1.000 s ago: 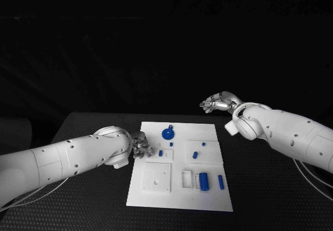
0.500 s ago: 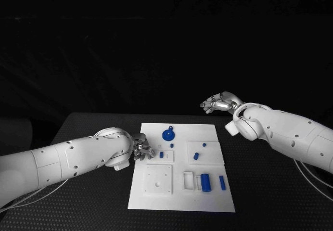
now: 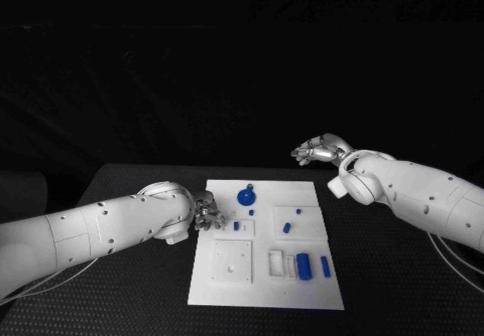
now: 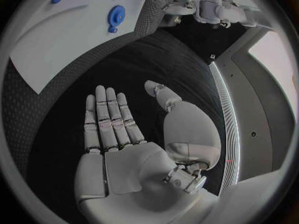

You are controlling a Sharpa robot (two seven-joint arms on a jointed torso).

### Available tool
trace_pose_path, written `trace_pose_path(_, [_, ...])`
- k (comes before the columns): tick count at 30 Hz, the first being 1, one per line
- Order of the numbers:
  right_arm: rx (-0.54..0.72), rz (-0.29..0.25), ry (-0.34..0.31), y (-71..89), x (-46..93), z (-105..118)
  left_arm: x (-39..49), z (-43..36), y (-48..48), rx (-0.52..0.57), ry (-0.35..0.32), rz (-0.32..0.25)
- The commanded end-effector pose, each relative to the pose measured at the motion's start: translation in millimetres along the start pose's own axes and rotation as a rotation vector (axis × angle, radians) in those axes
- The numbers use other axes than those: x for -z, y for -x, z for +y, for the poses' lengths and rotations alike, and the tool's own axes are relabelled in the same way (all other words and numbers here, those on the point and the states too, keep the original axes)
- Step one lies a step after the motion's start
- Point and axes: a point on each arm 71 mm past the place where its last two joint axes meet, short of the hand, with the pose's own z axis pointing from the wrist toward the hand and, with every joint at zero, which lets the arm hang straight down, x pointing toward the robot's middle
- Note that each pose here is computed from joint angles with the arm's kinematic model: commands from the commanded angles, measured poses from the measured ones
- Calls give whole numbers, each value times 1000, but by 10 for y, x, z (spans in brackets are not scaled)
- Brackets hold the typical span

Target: Assemble the parts on the task board

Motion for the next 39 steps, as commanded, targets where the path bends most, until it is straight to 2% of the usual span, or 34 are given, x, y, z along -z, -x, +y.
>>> trace_pose_path(1, [-1,12,7,-16,-1,11,4,-26,15,-35,-2,10])
trace_pose_path(6, [-1,12,8,-19,-3,13,14,-54,18,-53,-2,45])
trace_pose_path(9, [-1,13,8,-23,-5,15,26,-55,18,-50,14,123])
trace_pose_path(13, [-1,13,8,-26,-8,17,26,-57,102,-22,42,275])
trace_pose_path(16, [-1,14,9,-33,-12,22,19,-96,186,-14,43,340])
trace_pose_path(20, [-2,16,10,-45,-18,30,-19,-153,262,-8,46,386])
trace_pose_path(29, [-2,15,9,-49,-22,32,-92,-234,329,-16,54,391])
trace_pose_path(35, [-2,17,12,-64,-27,44,-140,-279,340,-58,72,340])
trace_pose_path(39, [-2,17,12,-66,-29,46,-168,-271,327,-83,87,323])
